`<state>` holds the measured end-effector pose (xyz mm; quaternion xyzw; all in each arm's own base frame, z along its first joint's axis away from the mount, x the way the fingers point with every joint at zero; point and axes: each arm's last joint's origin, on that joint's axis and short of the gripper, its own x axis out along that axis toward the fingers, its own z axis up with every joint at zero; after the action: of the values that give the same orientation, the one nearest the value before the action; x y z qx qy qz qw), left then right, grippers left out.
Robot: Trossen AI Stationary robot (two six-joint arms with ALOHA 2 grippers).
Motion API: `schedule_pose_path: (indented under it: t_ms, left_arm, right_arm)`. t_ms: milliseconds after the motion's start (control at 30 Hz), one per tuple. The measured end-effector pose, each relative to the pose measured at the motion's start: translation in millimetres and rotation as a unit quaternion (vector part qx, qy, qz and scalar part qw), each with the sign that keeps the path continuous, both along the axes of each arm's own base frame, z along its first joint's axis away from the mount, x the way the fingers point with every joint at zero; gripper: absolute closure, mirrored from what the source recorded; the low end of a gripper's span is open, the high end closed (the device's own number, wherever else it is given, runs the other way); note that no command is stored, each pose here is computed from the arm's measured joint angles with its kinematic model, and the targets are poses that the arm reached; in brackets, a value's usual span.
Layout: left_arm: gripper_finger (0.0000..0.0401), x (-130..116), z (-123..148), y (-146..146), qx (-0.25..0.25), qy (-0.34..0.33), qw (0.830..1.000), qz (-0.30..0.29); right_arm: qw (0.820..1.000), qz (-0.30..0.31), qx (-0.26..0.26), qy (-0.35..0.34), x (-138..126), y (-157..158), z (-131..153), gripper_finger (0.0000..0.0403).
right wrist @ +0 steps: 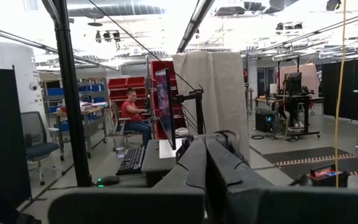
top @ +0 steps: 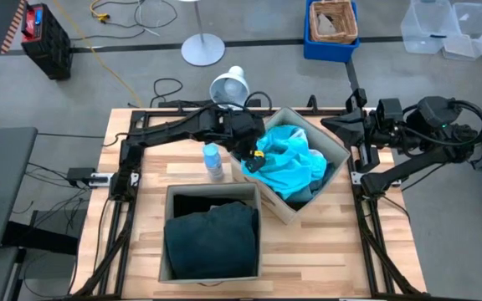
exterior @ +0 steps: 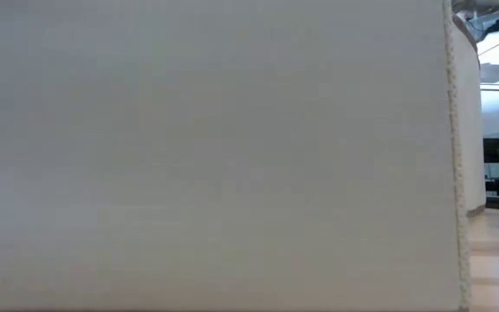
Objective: Sort clothes
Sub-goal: Put the blue shorts into the top laundry bin
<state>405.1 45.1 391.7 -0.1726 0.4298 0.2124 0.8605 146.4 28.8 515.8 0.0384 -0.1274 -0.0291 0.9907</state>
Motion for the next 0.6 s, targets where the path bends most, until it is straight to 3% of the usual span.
schedule_pose_path:
  t_ms: [167,333,500,600]
  left_arm:
    - [0.0398,12.1,-12.1,1.3,0.005,-0.023,1.0,0.003]
    - [0.04,31.9,-45.8,1.3,-0.024,-0.016,1.0,0.005]
    - [0.04,55.8,-61.1,-2.0,-0.065,-0.08,0.995,-0.011]
    - [0.04,70.0,-83.8,-1.5,-0.085,-0.071,0.994,-0.007]
  right_arm:
    - [1.0,-0.007,0.0,0.0,0.4,-2.0,0.0,0.0388]
    - [1.0,-0.007,0.0,-0.001,0.2,-2.1,0.1,0.0388]
    - [1.0,-0.006,0.002,0.001,0.3,-2.0,-0.2,0.0388]
    - [1.0,-0.007,0.002,0.0,0.3,-2.2,0.0,0.0388]
